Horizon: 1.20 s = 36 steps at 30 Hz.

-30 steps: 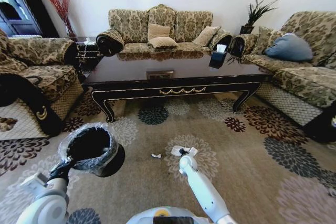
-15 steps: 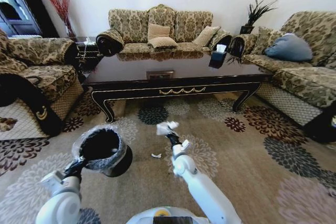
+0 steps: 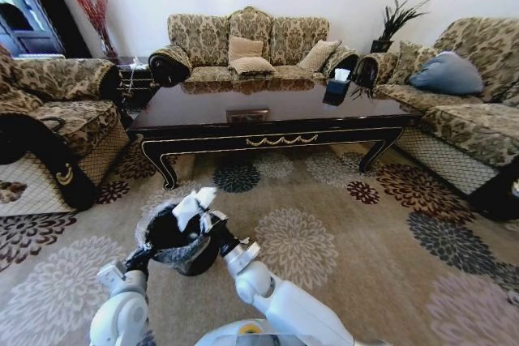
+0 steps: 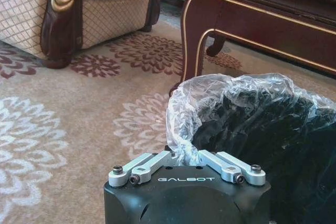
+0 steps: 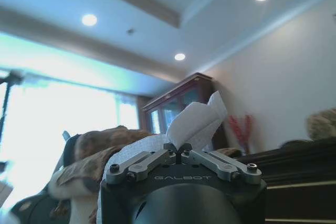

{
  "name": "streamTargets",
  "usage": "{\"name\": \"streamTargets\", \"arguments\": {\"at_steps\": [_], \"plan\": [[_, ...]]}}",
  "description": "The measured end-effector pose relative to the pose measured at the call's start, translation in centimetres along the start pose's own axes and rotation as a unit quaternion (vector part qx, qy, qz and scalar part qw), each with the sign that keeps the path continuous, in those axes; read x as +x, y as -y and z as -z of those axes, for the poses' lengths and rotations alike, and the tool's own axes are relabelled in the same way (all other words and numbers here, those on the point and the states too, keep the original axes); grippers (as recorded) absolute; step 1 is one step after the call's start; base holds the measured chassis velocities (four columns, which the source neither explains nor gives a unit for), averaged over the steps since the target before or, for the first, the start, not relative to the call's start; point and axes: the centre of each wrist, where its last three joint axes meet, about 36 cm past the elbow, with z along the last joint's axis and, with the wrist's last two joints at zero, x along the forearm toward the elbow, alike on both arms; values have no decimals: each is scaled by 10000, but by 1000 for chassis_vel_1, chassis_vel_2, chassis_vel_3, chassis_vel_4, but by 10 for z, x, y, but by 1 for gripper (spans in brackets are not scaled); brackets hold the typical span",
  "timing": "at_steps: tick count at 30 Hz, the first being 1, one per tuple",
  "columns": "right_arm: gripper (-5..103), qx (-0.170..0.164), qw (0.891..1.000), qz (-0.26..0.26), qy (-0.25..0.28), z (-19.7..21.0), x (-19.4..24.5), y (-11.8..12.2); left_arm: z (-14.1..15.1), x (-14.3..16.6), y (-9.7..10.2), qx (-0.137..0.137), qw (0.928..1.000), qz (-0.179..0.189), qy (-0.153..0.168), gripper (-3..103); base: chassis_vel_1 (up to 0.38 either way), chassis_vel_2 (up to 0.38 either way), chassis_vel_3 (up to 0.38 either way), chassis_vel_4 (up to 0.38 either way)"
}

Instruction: Move to the front of the table and pick up the trash from the floor, then place it into the trash bin.

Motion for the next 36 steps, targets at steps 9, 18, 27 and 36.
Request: {"name": "streamTargets", "arguments": {"at_steps": [9, 18, 27, 36], "plan": [[0, 418, 9981, 107, -439, -26, 5, 3, 2, 6, 10, 98, 9998, -162, 10, 3, 0, 0, 0, 0], [19, 597, 9967, -195, -514, -22, 4, 17, 9, 16, 14, 104, 9997, -240, 13, 4, 0, 0, 0, 0], [51, 593, 9964, -263, -550, -19, 14, 19, 6, 12, 7, 109, 9998, -154, -33, 3, 0, 0, 0, 0], [84, 755, 9949, -69, -662, -23, 31, 22, 16, 16, 3, 205, 9997, -145, 77, 3, 0, 0, 0, 0]]}}
